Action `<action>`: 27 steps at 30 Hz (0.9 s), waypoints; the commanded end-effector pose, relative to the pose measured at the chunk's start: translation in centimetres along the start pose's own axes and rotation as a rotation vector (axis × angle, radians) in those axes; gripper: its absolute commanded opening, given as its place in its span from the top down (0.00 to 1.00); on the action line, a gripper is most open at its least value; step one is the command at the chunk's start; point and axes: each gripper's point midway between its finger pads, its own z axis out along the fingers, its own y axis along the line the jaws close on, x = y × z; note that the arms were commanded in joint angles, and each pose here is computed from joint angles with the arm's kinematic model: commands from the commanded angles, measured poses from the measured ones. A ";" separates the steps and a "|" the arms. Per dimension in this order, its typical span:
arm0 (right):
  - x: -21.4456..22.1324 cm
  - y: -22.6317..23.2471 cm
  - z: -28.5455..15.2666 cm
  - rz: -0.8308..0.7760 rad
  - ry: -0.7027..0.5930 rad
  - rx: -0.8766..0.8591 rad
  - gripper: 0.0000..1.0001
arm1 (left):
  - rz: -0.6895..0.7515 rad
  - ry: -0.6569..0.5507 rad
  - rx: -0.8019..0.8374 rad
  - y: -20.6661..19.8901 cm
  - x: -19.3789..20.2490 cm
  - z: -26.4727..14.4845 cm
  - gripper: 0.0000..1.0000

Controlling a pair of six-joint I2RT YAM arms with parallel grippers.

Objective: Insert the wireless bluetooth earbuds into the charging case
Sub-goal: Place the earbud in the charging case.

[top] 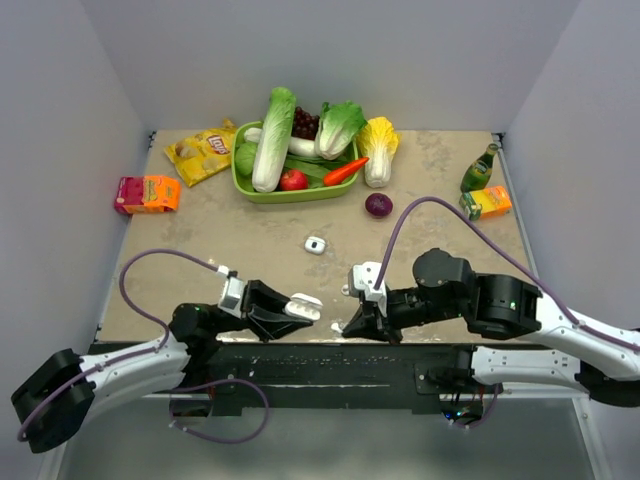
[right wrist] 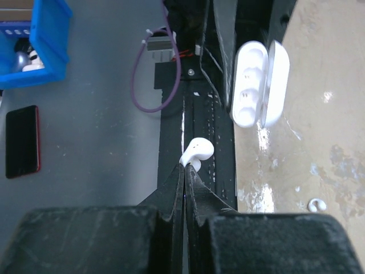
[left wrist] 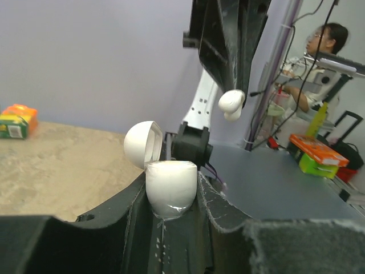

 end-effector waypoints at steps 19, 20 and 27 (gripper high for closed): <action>0.5 1.5 3.0 -0.043 0.033 -0.151 1.00 | -0.033 0.023 0.254 -4.0 -0.2 0.4 1.00; 0.5 1.5 3.0 -0.041 0.029 -0.151 1.00 | -0.030 0.019 0.258 -4.1 -0.4 0.4 1.00; 1.1 1.2 3.6 -0.028 0.042 -0.142 1.00 | -0.016 0.002 0.289 -4.7 -0.9 0.6 1.00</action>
